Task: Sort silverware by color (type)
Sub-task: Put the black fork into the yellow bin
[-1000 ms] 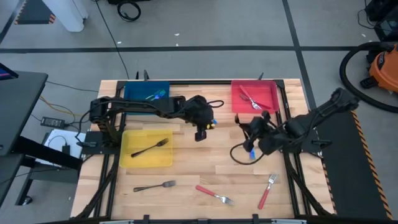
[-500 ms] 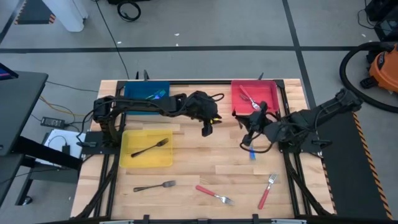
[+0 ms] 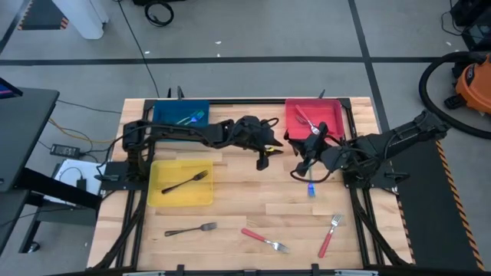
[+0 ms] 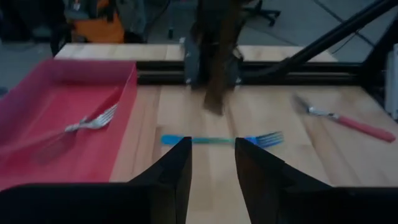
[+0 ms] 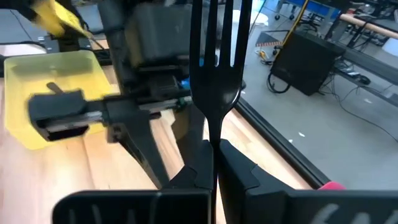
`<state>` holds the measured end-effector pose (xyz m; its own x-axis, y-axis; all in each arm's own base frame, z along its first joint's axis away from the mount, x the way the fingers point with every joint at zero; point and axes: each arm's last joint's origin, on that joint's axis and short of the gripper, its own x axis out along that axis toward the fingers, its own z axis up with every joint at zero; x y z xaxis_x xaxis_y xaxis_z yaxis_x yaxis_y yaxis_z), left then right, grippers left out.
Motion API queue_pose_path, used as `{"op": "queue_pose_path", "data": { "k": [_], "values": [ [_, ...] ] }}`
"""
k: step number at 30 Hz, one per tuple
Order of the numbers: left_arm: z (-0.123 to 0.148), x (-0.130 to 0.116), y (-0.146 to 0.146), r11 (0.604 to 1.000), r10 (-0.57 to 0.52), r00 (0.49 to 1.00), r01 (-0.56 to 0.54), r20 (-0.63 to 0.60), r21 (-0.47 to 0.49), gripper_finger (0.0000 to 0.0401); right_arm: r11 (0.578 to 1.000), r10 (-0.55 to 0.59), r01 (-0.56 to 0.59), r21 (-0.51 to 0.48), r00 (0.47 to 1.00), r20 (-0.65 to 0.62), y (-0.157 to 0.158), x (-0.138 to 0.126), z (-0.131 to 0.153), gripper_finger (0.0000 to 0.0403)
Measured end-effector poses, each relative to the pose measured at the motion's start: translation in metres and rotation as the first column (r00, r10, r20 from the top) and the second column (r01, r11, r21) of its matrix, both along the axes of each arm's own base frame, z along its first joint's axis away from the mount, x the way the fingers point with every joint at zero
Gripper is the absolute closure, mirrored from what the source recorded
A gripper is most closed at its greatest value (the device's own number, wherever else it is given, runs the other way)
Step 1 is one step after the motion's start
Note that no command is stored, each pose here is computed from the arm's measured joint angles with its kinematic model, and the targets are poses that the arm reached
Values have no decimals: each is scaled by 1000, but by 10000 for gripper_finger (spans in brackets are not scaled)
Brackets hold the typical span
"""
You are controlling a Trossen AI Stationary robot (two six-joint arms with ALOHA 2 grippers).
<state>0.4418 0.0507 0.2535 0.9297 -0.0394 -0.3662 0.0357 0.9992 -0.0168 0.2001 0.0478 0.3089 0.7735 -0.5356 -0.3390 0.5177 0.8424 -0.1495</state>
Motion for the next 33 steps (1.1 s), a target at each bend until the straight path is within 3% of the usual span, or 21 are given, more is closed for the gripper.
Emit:
{"op": "queue_pose_path", "data": {
  "k": [8, 13, 16, 19, 33],
  "values": [
    [14, 6, -18, 999, -35, 988, 33, 149, 16, 278, 1000, 2, -3, 15, 1000, 14, 1, 0, 1, 392],
    [17, 7, -19, 995, 91, 981, -98, 173, 31, 278, 1000, 1, -1, 18, 1000, 22, 1, 1, 1, 392],
    [16, 6, -15, 987, 160, 973, -159, 164, -16, 278, 1000, -17, 16, 10, 1000, 25, 0, 1, 1, 392],
    [17, 6, -12, 981, 190, 967, -181, 168, -71, 278, 999, -40, 40, 4, 999, 29, -3, 1, 2, 392],
    [19, 6, -10, 958, 279, 941, -260, 191, -118, 278, 994, -108, 108, 7, 992, 62, -13, 4, 4, 392]
  ]
}}
